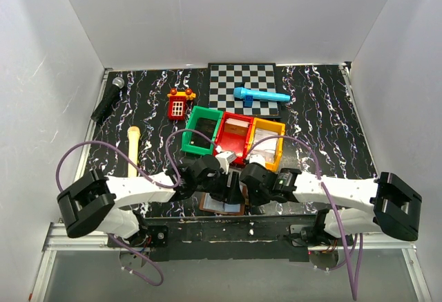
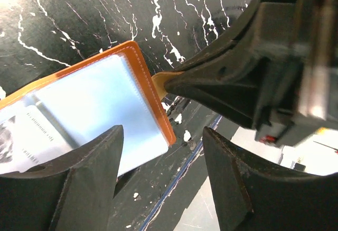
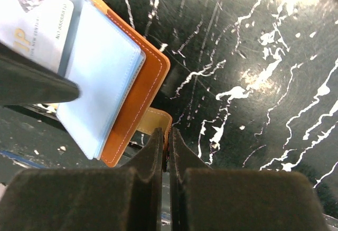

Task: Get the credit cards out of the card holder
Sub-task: Remove the credit card from the card holder.

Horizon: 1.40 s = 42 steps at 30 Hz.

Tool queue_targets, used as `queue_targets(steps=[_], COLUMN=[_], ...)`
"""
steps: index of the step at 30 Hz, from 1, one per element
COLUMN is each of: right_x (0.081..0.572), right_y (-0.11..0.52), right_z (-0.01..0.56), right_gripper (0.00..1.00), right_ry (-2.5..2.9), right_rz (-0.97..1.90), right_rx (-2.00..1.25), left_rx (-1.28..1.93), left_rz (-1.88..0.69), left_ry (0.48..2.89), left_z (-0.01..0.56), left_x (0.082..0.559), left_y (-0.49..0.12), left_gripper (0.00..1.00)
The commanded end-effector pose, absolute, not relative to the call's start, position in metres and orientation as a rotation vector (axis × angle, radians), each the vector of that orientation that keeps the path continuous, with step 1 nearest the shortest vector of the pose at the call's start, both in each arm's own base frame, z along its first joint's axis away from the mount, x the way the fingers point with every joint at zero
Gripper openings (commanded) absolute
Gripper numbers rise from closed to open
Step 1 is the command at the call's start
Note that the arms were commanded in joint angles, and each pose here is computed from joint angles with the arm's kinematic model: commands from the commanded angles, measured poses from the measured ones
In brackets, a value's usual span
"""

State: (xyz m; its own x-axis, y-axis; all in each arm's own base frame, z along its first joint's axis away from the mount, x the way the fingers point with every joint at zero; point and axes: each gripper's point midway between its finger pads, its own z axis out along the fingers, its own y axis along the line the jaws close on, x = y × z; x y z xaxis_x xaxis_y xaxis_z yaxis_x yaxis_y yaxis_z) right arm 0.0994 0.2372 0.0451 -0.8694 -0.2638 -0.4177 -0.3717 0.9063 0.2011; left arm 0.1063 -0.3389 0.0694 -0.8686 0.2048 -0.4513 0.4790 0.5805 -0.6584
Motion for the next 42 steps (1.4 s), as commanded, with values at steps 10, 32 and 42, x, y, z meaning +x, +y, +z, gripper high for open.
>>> queue_targets(steps=[10, 32, 42], right_x=[0.097, 0.106, 0.085], right_y=[0.205, 0.205, 0.281], right_z=[0.027, 0.122, 0.169], right_gripper=[0.10, 0.61, 0.37], right_ry=[2.755, 2.559, 2.421], right_rz=[0.236, 0.452, 0.948], right_rx=[-0.359, -0.351, -0.545], left_rx=[0.436, 0.383, 0.325], left_rz=[-1.104, -0.872, -0.823], left_ry=[2.370, 2.560, 2.576], left_z=[0.095, 0.038, 0.038], left_x=[0.121, 0.122, 0.128], left_y=[-0.315, -0.295, -0.291], left_gripper=[0.62, 0.47, 0.40])
